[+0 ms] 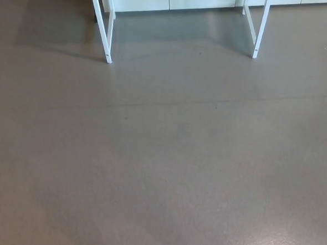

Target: The robot walks towards a desk on which a shovel is kept on the left hand side and a container is kept on the right hand side. The robot picks up the shovel using its left hand and places it in the container.

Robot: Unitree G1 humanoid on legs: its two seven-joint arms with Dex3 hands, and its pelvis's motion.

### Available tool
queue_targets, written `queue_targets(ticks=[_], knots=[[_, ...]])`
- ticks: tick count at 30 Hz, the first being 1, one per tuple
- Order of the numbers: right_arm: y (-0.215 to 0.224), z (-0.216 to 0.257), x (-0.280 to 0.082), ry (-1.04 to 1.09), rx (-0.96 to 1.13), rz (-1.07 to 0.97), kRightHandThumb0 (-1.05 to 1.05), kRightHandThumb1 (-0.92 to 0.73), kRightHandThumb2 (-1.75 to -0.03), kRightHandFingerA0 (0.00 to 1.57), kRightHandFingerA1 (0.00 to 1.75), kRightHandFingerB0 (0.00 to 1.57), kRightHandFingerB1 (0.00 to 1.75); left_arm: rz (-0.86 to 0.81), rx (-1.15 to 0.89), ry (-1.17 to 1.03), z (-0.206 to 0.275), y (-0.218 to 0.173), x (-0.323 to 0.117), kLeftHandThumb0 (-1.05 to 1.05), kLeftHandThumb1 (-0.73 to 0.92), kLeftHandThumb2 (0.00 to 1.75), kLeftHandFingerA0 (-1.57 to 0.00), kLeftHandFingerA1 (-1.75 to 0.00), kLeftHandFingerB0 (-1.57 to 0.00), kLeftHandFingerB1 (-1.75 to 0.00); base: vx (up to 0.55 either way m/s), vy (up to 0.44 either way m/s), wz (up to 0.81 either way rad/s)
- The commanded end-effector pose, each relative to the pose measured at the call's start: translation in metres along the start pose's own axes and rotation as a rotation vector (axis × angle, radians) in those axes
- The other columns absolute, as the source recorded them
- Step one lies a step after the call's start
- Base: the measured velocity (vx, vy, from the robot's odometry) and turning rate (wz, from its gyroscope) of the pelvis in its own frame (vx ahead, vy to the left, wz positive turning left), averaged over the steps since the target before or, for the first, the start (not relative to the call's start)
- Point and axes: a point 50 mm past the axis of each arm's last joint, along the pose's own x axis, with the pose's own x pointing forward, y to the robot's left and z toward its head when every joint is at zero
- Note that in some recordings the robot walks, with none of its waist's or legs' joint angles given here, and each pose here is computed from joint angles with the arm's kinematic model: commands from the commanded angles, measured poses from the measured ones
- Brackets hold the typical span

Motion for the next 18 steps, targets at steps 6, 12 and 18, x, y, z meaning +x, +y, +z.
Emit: queue_targets(ticks=[6, 12, 18], knots=[[-0.0032, 0.0024, -0.0009, -0.026, -0.017, -0.001, -0.23, -0.52, -0.55, 0.62, 0.57, 0.52, 0.51, 0.000, 0.001, 0.002, 0.0000, 0.0020, -0.0018, -0.24, 0.61, 0.58, -0.46, -0.36, -0.37, -0.33, 0.00, 0.000, 0.00], [-0.0034, 0.0028, -0.0007, -0.023, -0.021, -0.001, -0.24, -0.53, -0.55, 0.63, 0.57, 0.51, 0.50, 0.006, -0.005, 0.002, -0.0017, 0.0025, -0.0007, -0.23, 0.60, 0.58, -0.46, -0.37, -0.39, -0.33, 0.00, 0.000, 0.00], [-0.0032, 0.0046, 0.0005, -0.028, -0.036, 0.000, -0.27, -0.55, -0.56, 0.62, 0.55, 0.50, 0.49, 0.003, 0.007, -0.006, -0.0001, 0.0014, 0.0003, -0.23, 0.61, 0.58, -0.46, -0.37, -0.38, -0.33, 0.00, 0.000, 0.00]])
